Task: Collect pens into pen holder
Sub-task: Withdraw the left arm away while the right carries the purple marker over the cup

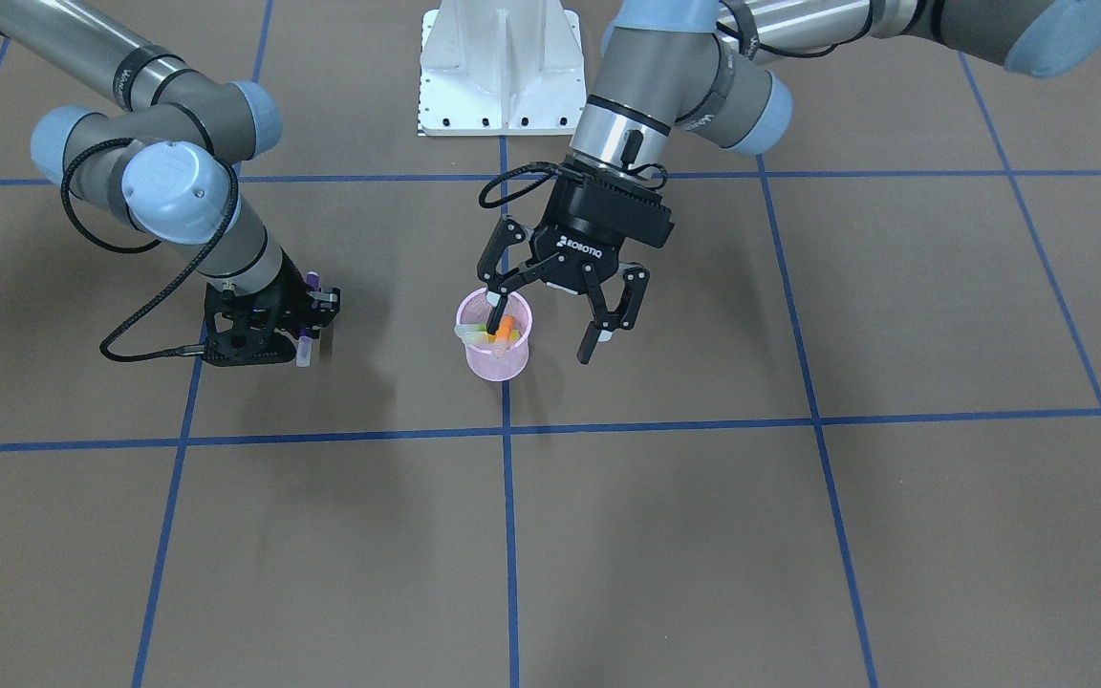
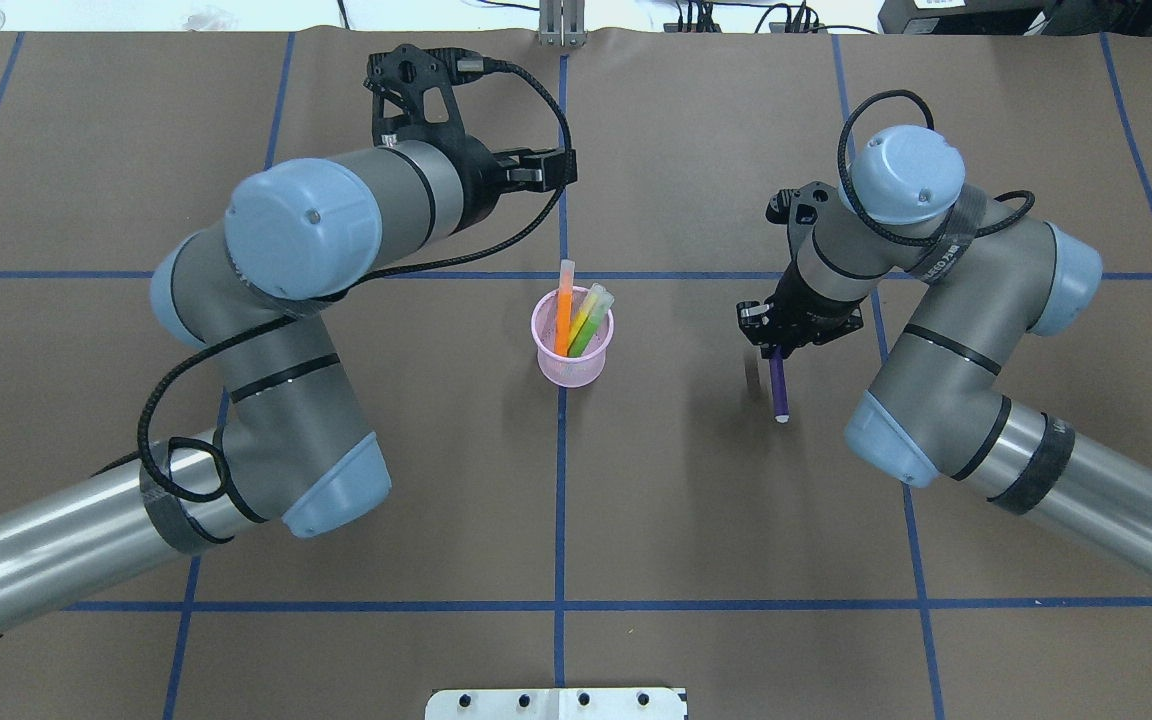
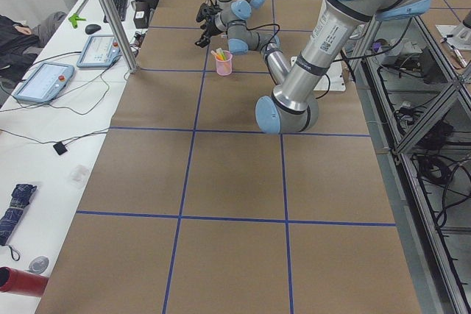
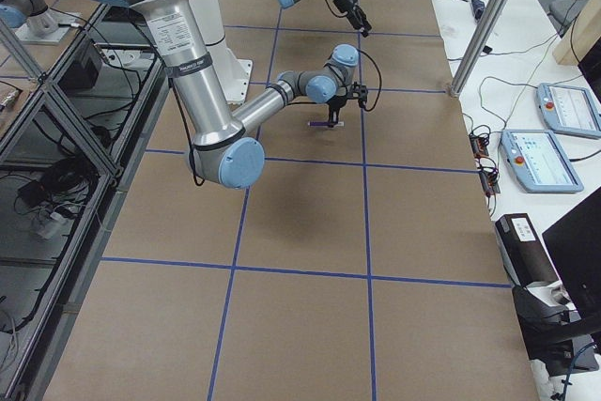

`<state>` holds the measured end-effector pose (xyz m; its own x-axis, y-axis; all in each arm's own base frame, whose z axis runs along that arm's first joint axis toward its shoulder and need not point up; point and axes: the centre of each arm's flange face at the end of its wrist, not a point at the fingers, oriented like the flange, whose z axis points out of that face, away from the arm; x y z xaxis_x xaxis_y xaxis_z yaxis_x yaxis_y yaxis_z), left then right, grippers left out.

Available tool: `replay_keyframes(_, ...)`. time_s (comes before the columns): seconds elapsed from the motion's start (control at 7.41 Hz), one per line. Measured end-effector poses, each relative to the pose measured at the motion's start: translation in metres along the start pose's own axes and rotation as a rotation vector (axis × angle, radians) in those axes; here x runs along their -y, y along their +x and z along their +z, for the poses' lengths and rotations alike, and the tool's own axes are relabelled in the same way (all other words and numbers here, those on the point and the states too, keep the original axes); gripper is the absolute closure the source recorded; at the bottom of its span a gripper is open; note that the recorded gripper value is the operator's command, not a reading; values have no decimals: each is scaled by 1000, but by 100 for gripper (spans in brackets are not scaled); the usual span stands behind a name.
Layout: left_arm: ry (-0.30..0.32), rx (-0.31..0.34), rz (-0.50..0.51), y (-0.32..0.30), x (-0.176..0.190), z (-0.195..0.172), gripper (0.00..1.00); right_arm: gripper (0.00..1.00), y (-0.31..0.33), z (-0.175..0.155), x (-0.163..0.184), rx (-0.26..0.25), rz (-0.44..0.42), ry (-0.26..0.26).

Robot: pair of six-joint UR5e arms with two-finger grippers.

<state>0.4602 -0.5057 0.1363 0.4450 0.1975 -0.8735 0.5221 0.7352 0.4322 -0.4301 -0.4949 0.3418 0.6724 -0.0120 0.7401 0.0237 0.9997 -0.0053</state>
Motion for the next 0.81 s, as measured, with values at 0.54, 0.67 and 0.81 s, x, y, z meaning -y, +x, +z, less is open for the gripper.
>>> replay_keyframes(0.54,-277,103,26,-164,47,-28,0,100,-18,-120,9,127,-46,240)
replay_keyframes(0.67,-319,146,89,-205,48,-32,0,100,-24,-138,9,167,-75,319)
replay_keyframes(0.81,-347,183,138,-234,48,-35,0,100,-29,-152,9,211,-104,396)
